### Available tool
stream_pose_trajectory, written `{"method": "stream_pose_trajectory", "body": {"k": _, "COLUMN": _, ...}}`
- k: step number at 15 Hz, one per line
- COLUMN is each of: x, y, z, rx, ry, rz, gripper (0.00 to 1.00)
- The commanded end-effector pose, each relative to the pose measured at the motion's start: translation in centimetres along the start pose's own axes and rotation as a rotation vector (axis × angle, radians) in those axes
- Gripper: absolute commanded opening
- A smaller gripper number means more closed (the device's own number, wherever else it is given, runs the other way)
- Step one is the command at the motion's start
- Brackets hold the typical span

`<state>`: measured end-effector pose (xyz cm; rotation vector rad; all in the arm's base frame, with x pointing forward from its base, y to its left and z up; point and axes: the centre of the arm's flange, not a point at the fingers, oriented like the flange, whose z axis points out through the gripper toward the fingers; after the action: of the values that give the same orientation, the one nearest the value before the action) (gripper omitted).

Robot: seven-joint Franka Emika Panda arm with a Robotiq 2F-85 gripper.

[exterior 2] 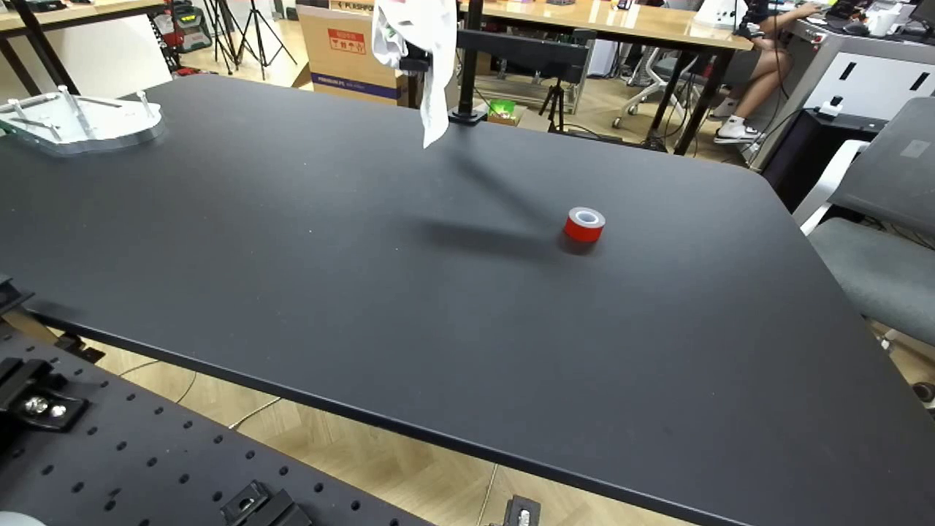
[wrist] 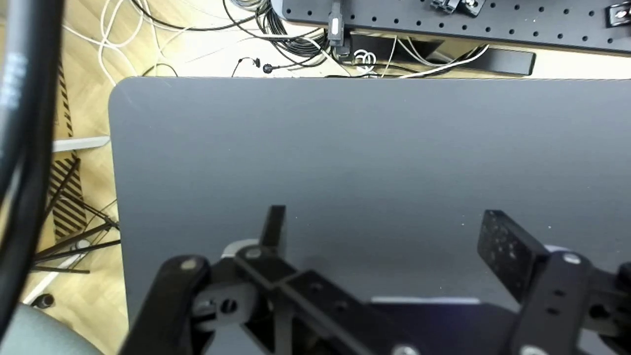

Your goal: Pick up the white cloth and put it on the table

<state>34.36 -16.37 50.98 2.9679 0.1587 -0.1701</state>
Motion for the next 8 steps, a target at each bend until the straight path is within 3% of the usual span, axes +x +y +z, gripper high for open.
{"method": "stream_pose_trajectory", "body": {"k": 1, "x": 4.1, "y": -1.8, "z": 0.1, "rx": -0.04, "ry": 0.02, "rz": -0.093, "gripper": 1.0}}
{"method": "stream_pose_trajectory", "body": {"k": 5, "x": 9.7, "y": -6.0, "z": 0.8, "rx": -0.082, "ry": 0.092, "rz": -0.179, "gripper": 1.0}}
{"method": "stream_pose_trajectory", "body": {"k": 8, "x": 13.2, "y": -8.8, "z": 1.3, "rx": -0.052, "ry": 0.209, "rz": -0.16, "gripper": 1.0}}
